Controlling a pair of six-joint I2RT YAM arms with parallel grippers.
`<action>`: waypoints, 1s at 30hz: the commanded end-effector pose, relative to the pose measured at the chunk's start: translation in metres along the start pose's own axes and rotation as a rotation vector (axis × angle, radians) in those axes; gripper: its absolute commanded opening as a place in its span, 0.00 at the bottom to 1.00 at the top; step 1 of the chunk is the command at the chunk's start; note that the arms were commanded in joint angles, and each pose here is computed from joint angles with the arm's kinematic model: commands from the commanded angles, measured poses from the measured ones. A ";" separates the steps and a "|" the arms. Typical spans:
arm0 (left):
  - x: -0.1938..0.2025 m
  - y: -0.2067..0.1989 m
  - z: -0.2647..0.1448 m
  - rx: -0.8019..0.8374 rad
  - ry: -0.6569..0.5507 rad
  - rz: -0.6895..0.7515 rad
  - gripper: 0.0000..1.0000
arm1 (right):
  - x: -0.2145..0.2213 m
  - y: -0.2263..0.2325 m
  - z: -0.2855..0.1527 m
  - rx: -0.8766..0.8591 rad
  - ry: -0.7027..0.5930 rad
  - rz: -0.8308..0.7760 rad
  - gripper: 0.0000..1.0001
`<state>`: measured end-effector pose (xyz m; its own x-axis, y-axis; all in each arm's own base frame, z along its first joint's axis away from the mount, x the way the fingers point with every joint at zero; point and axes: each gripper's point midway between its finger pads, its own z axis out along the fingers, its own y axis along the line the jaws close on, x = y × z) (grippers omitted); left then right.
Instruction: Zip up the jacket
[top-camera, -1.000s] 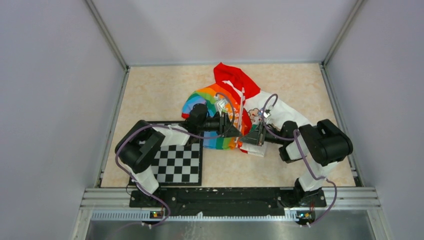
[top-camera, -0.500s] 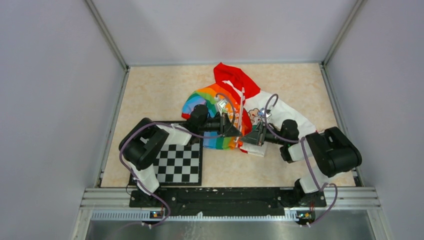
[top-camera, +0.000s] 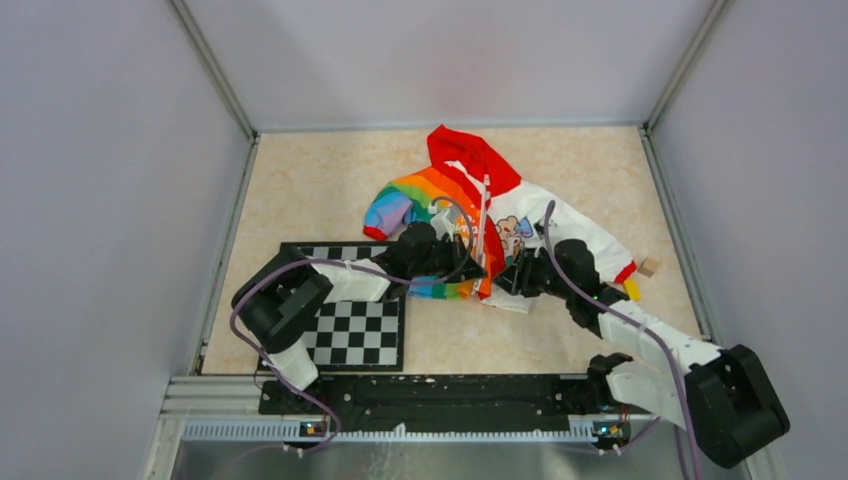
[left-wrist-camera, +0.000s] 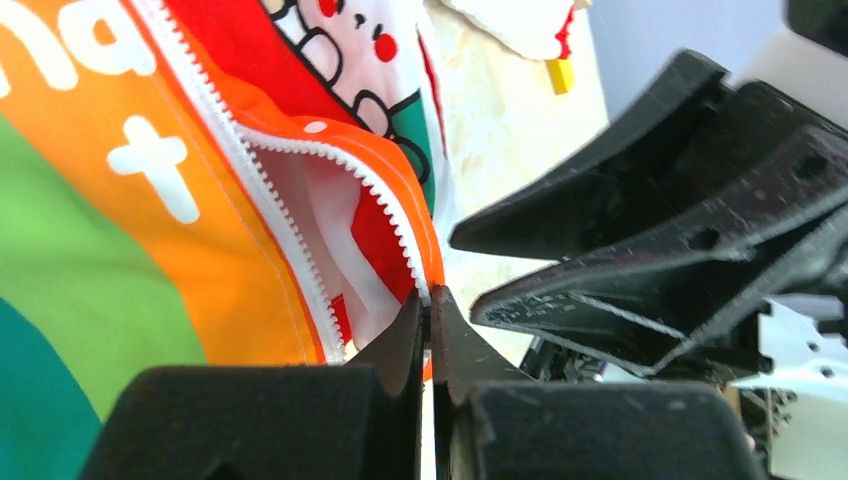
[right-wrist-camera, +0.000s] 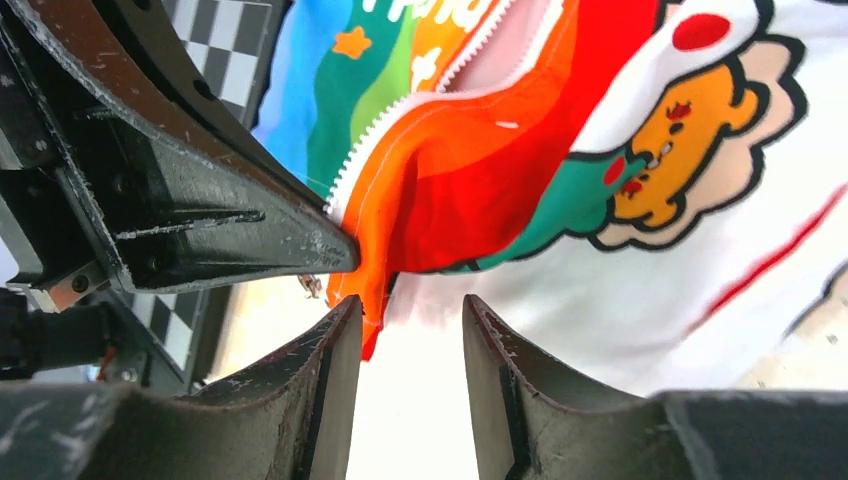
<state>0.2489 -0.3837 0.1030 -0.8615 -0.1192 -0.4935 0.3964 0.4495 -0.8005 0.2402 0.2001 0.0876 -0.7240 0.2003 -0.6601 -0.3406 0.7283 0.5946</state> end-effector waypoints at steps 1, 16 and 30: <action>-0.022 -0.008 -0.001 -0.111 -0.127 0.006 0.00 | -0.001 -0.008 -0.013 0.118 -0.021 -0.065 0.41; -0.018 -0.020 0.005 -0.146 -0.146 -0.063 0.00 | 0.006 0.043 0.000 -0.142 -0.036 -0.007 0.42; -0.018 -0.025 0.008 -0.128 -0.132 -0.076 0.00 | 0.013 0.035 0.013 -0.137 -0.007 -0.032 0.45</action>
<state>0.2507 -0.3897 0.1019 -0.8528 -0.2434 -0.4620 0.2483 0.5894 -0.7687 0.2216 0.2290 0.0845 -0.7412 0.2005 -0.6407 -0.3821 0.6588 0.6481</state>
